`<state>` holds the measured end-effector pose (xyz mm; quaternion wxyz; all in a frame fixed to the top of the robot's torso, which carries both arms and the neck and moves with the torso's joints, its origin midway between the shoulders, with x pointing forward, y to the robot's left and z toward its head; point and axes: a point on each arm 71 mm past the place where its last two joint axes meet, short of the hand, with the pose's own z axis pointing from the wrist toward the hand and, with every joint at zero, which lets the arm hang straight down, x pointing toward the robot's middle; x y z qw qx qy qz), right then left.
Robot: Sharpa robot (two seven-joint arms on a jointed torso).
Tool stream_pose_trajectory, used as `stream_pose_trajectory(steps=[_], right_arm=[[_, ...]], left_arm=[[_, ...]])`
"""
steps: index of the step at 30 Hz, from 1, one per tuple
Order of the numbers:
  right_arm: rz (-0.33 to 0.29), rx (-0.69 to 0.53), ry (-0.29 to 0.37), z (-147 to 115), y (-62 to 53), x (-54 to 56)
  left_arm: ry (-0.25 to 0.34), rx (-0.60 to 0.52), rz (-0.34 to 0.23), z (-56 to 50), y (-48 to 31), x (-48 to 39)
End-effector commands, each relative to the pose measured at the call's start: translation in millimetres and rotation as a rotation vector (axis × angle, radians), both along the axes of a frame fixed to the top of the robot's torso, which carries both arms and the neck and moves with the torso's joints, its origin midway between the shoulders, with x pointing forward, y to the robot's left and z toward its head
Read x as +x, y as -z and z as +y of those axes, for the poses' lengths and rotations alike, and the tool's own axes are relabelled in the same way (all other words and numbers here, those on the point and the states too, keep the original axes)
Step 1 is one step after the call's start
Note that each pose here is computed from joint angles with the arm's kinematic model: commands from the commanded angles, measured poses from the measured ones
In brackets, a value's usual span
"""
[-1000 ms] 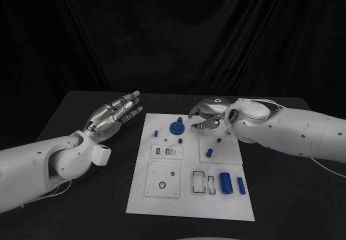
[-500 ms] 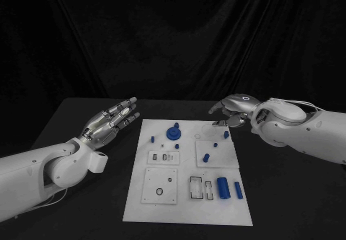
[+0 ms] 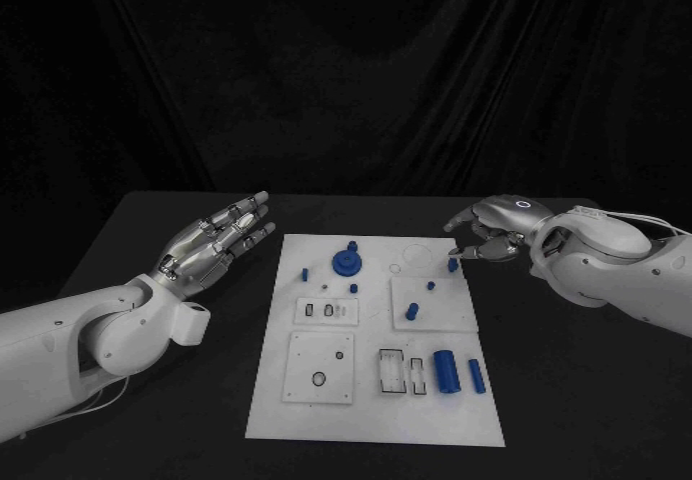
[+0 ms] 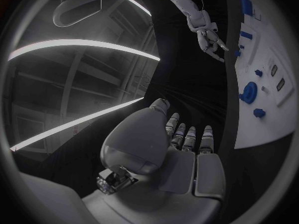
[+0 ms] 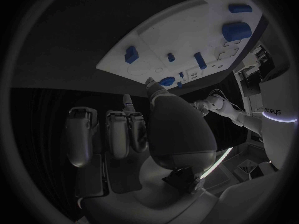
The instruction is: Assemble the parts on the task board
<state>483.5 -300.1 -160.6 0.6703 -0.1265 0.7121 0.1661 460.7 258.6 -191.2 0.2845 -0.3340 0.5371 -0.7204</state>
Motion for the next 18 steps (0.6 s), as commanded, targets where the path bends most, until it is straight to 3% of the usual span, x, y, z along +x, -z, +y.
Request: stream_pose_trajectory(steps=[1, 9, 18], right_arm=[[-0.023, 0.013, 0.024, -3.1, 2.4, -1.2], [-0.003, 0.013, 0.023, -5.5, 16.2, -4.6], [-0.009, 0.021, 0.023, -6.3, 23.9, -5.5]], left_arm=[[0.002, -0.01, -0.007, -1.2, -1.1, -1.2], [0.001, -0.011, -0.008, -0.5, -1.3, -1.5], [0.0, -0.011, -0.008, 1.4, -1.2, -1.0]])
